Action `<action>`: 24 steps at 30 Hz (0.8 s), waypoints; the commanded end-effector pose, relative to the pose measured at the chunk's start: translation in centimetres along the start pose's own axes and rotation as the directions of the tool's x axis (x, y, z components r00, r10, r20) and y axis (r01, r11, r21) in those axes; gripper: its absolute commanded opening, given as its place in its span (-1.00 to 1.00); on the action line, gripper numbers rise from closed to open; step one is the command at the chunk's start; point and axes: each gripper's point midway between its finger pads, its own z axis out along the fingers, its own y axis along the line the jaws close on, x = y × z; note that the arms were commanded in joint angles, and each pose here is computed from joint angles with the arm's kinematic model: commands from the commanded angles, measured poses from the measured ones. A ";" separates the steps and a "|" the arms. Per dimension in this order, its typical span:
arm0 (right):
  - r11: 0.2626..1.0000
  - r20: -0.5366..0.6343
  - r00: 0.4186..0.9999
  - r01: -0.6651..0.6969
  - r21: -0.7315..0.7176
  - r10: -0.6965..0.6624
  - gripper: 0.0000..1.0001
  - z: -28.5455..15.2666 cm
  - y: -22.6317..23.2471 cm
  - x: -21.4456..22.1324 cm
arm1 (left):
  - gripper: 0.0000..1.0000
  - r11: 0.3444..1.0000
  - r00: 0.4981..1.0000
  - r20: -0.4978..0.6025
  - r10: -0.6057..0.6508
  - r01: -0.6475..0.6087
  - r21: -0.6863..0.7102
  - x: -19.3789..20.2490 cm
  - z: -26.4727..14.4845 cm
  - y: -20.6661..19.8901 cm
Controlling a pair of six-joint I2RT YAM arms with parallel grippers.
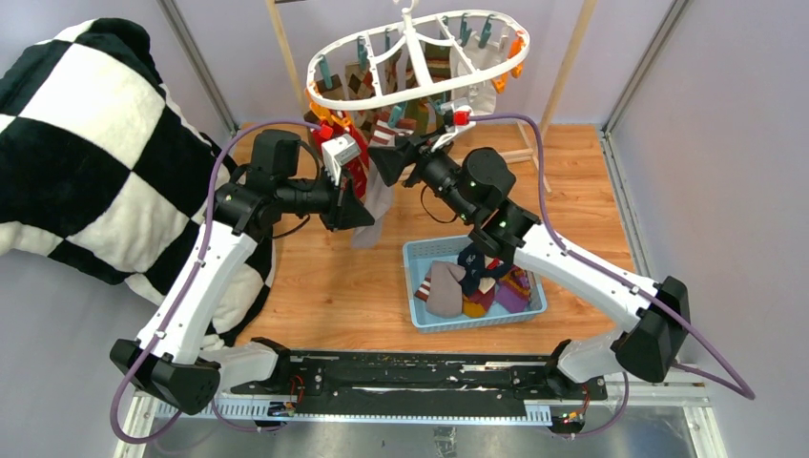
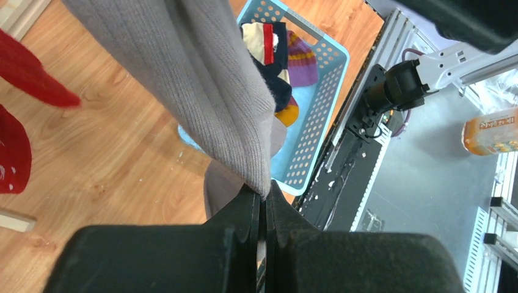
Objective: Remove the socks clipped to the hanger
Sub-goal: Remove the sock from the hanger.
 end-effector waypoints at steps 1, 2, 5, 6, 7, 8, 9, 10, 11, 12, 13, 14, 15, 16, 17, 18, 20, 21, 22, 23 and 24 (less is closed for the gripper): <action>0.999 0.073 0.997 0.036 0.001 -0.036 0.35 1.1 0.0 -3.3 | -1.00 1.000 1.000 0.001 0.005 -0.005 -0.001 0.2 -0.1 -0.4; 1.000 0.073 0.997 0.025 -0.010 -0.025 0.34 1.3 -0.2 -3.5 | -1.00 1.000 1.000 0.001 0.005 -0.005 -0.001 0.2 -0.1 -0.4; 0.993 0.045 0.998 -0.030 -0.112 0.035 0.31 1.7 -0.2 -3.7 | -1.00 1.000 1.000 0.003 0.009 -0.009 -0.003 0.2 -0.1 -0.5; 0.990 0.037 0.998 -0.053 -0.132 0.059 0.29 1.7 -0.3 -3.9 | -1.00 1.000 1.000 0.004 0.011 -0.011 -0.003 0.3 -0.2 -0.5; 0.986 0.035 0.997 -0.067 -0.151 0.073 0.29 1.8 -0.5 -4.1 | -1.00 1.000 1.000 0.004 0.012 -0.012 -0.003 0.3 -0.2 -0.5; 0.983 0.035 0.996 -0.075 -0.167 0.082 0.28 1.7 -0.5 -4.2 | -1.00 1.000 1.000 0.004 0.012 -0.012 -0.002 0.3 -0.2 -0.5; 0.982 0.036 0.996 -0.079 -0.174 0.087 0.28 1.7 -0.6 -4.3 | -1.00 1.000 1.000 0.004 0.012 -0.012 -0.001 0.3 -0.2 -0.5; 0.980 0.039 0.995 -0.079 -0.183 0.087 0.28 1.7 -0.5 -4.4 | -1.00 1.000 1.000 0.002 0.012 -0.012 0.001 0.3 -0.1 -0.5; 0.979 0.043 0.995 -0.078 -0.188 0.087 0.28 1.8 -0.4 -4.5 | -1.00 1.000 1.000 0.001 0.013 -0.013 0.000 0.3 -0.1 -0.5; 0.977 0.048 0.995 -0.081 -0.195 0.092 0.28 1.9 -0.3 -4.6 | -1.00 1.000 1.000 0.000 0.013 -0.013 0.001 0.3 -0.1 -0.5; 0.976 0.052 0.994 -0.083 -0.200 0.095 0.28 2.0 -0.3 -4.6 | -1.00 1.000 1.000 0.001 0.016 -0.016 0.002 0.2 -0.1 -0.6; 0.972 0.061 0.993 -0.089 -0.215 0.104 0.28 2.6 0.0 -4.8 | -1.00 1.000 1.000 0.004 0.022 -0.022 0.005 0.1 -0.1 -0.8; 0.971 0.063 0.992 -0.090 -0.221 0.106 0.28 2.8 0.1 -4.9 | -1.00 1.000 1.000 0.004 0.025 -0.025 0.006 0.1 -0.1 -0.8; 0.968 0.062 0.992 -0.097 -0.230 0.114 0.27 3.0 0.2 -4.8 | -1.00 1.000 1.000 0.006 0.027 -0.027 0.004 0.0 -0.1 -0.8; 0.966 0.071 0.991 -0.096 -0.239 0.116 0.27 3.1 0.4 -5.0 | -1.00 1.000 0.999 0.009 0.031 -0.031 0.002 -0.1 -0.2 -0.9; 0.965 0.075 0.990 -0.101 -0.243 0.123 0.27 3.3 0.4 -5.1 | -1.00 0.999 0.999 0.010 0.032 -0.032 0.003 -0.1 -0.2 -0.9; 0.965 0.081 0.988 -0.108 -0.239 0.130 0.25 3.7 0.3 -5.0 | -1.00 0.999 0.999 0.010 0.032 -0.032 0.007 -0.1 -0.2 -1.1; 0.966 0.087 0.987 -0.108 -0.235 0.132 0.25 3.8 0.1 -5.1 | -1.00 0.999 0.999 0.011 0.033 -0.033 0.008 -0.1 -0.3 -1.2; 0.967 0.091 0.987 -0.109 -0.232 0.133 0.25 4.0 0.0 -5.0 | -1.00 0.999 0.999 0.011 0.034 -0.034 0.009 -0.1 -0.2 -1.2; 0.967 0.096 0.987 -0.107 -0.230 0.132 0.25 4.2 0.1 -5.1 | -1.00 0.999 0.999 0.011 0.035 -0.035 0.012 -0.1 -0.3 -1.3; 0.969 0.099 0.987 -0.105 -0.225 0.130 0.26 4.4 0.0 -5.1 | -1.00 0.999 0.999 0.013 0.037 -0.037 0.013 -0.1 -0.3 -1.4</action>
